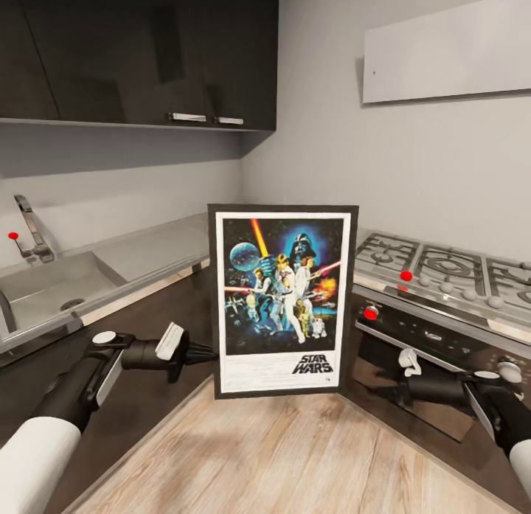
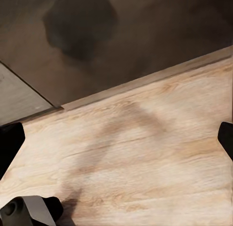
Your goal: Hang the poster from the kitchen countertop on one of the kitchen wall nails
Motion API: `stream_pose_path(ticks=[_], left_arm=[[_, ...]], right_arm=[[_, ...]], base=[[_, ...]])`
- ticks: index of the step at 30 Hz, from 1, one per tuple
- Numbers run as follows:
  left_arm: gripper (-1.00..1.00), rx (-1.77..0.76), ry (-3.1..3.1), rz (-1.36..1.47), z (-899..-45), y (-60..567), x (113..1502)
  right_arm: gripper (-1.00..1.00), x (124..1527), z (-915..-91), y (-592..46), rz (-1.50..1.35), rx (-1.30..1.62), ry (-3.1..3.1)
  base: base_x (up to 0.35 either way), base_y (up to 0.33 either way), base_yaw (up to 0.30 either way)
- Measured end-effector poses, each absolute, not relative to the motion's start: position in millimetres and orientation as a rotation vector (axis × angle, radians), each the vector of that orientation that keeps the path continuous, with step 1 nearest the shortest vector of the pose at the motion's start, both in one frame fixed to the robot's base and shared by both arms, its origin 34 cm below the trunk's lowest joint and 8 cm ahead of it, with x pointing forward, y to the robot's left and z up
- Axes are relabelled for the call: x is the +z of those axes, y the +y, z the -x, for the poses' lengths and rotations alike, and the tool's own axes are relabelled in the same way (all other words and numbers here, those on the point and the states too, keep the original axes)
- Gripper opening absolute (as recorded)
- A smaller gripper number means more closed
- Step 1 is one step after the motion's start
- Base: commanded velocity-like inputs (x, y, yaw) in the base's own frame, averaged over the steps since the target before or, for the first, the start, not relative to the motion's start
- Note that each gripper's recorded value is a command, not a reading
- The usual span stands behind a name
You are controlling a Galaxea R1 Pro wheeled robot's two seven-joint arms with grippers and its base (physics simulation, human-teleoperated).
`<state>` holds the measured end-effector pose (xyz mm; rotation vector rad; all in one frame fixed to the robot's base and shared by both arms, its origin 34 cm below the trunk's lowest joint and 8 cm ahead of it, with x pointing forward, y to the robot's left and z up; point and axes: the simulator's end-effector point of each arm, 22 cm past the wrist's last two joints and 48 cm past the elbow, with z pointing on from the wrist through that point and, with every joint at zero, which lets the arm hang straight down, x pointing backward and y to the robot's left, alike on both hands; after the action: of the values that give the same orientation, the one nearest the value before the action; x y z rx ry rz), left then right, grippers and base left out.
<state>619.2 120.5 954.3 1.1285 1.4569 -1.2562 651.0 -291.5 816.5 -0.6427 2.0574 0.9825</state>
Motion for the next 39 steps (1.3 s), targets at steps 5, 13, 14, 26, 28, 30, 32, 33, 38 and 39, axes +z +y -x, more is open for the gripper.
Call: stream_pose_path(ticks=[5, 13, 14, 26, 28, 30, 32, 33, 38, 39], left_arm=[[-1.0, -1.272, 1.438, -1.123, -618, 118, 958], [-1.0, -1.281, 1.429, -1.12, -617, 117, 960], [-1.0, -1.281, 1.429, -1.12, -617, 117, 960], [-1.0, -1.283, 1.429, -1.121, -616, 116, 960], [-1.0, -1.283, 1.428, -1.122, -616, 116, 960], [-1.0, -1.282, 1.428, -1.122, -616, 116, 960], [-1.0, -1.282, 1.428, -1.122, -616, 116, 960], [-1.0, -1.282, 1.428, -1.122, -616, 116, 960], [-1.0, -1.282, 1.428, -1.122, -616, 116, 960], [-1.0, -1.282, 1.428, -1.122, -616, 116, 960]], right_arm=[[1.0, 836, -646, -281, 0.722, 1.029, 1.999], [1.0, 848, -626, -257, 0.878, 1.123, 1.958], [1.0, 848, -625, -255, 0.884, 1.125, 1.959], [1.0, 846, -622, -238, 0.91, 1.155, 1.946], [1.0, 846, -622, -234, 0.912, 1.162, 1.939], [1.0, 847, -622, -232, 0.914, 1.165, 1.934], [1.0, 848, -623, -227, 0.921, 1.167, 1.924], [1.0, 849, -623, -225, 0.924, 1.168, 1.92], [1.0, 855, -624, -210, 0.942, 1.183, 1.887], [1.0, 855, -624, -209, 0.943, 1.184, 1.885]], base=[[0.0, 0.0, 0.0], [0.0, 0.0, 0.0], [0.0, 0.0, 0.0], [0.0, 0.0, 0.0], [0.0, 0.0, 0.0], [0.0, 0.0, 0.0], [0.0, 0.0, 0.0], [0.0, 0.0, 0.0], [0.0, 0.0, 0.0], [0.0, 0.0, 0.0]])
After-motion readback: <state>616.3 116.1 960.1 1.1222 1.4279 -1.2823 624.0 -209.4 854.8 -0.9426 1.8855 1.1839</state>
